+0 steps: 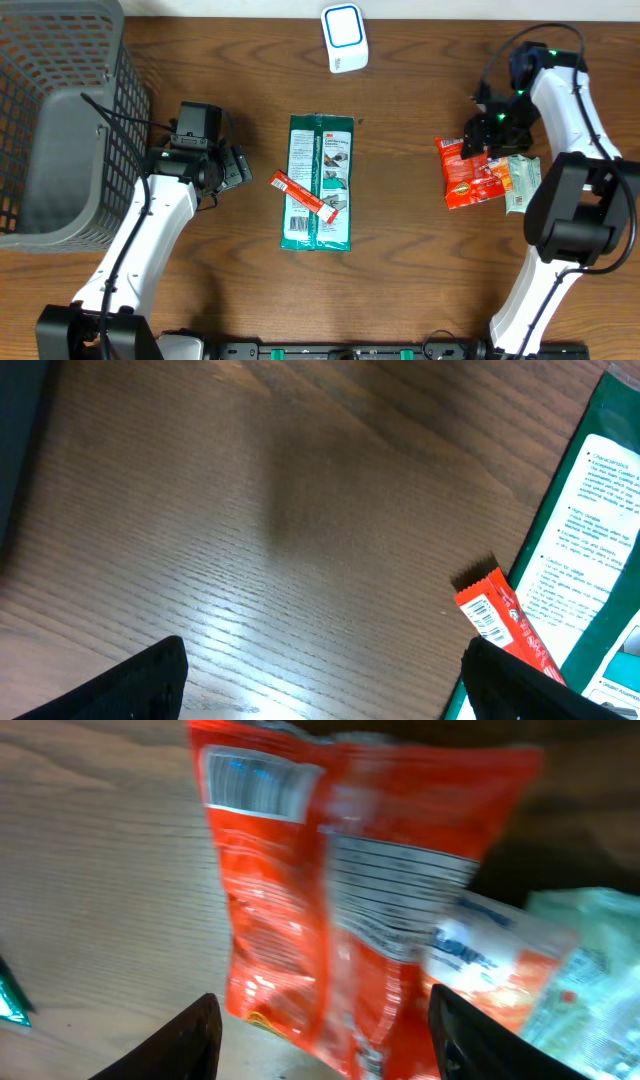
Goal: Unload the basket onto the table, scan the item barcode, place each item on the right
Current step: 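Open the right gripper and move it right over the wipes pack, then grasp the orange Kleenex tissue pack with the right gripper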
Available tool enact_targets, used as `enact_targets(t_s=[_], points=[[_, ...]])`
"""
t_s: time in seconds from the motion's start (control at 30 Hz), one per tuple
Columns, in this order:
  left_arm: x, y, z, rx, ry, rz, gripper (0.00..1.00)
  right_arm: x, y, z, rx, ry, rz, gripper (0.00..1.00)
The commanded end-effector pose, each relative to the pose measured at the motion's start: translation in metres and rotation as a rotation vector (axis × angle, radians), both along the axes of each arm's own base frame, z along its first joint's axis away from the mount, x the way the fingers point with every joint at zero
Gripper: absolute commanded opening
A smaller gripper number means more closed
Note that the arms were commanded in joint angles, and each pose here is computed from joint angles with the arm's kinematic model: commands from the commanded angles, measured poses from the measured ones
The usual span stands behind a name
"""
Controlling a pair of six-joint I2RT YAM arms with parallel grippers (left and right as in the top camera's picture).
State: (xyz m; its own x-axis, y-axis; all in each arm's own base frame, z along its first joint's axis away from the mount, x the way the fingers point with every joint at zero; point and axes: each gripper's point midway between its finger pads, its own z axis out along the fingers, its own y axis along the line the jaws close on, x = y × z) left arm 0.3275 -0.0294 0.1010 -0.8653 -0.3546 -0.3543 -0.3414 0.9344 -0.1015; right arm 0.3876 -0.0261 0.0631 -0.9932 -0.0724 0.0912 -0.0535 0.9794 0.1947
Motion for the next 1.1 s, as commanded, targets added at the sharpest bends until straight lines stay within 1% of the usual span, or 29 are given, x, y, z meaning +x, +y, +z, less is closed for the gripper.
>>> enact_targets(t_s=[0.0,0.2,0.3,0.37,0.57,0.73,0.87,1.07], points=[[0.002,0.002,0.002,0.005,-0.004,0.011,0.89,0.006,-0.025,0.026,0.018,-0.080,-0.078,0.63],[0.002,0.002,0.002,0.005,-0.004,0.011,0.89,-0.007,-0.060,0.027,0.006,-0.054,-0.165,0.68],[0.003,0.002,0.002,0.005,-0.004,0.011,0.88,-0.010,-0.071,0.026,0.002,-0.051,-0.193,0.67],[0.003,0.002,0.002,0.005,-0.004,0.011,0.89,-0.015,-0.071,0.023,0.011,-0.035,-0.201,0.63],[0.002,0.002,0.002,0.005,-0.004,0.011,0.89,-0.026,-0.069,0.008,0.004,0.008,-0.196,0.57],[0.002,0.002,0.002,0.005,-0.004,0.011,0.88,-0.025,-0.069,-0.013,0.002,-0.009,-0.195,0.52],[0.002,0.002,0.002,0.005,-0.004,0.011,0.89,-0.020,-0.062,-0.022,0.040,-0.036,-0.189,0.47],[0.002,0.002,0.002,0.005,-0.004,0.011,0.88,-0.019,-0.058,-0.032,0.053,-0.049,-0.189,0.34]])
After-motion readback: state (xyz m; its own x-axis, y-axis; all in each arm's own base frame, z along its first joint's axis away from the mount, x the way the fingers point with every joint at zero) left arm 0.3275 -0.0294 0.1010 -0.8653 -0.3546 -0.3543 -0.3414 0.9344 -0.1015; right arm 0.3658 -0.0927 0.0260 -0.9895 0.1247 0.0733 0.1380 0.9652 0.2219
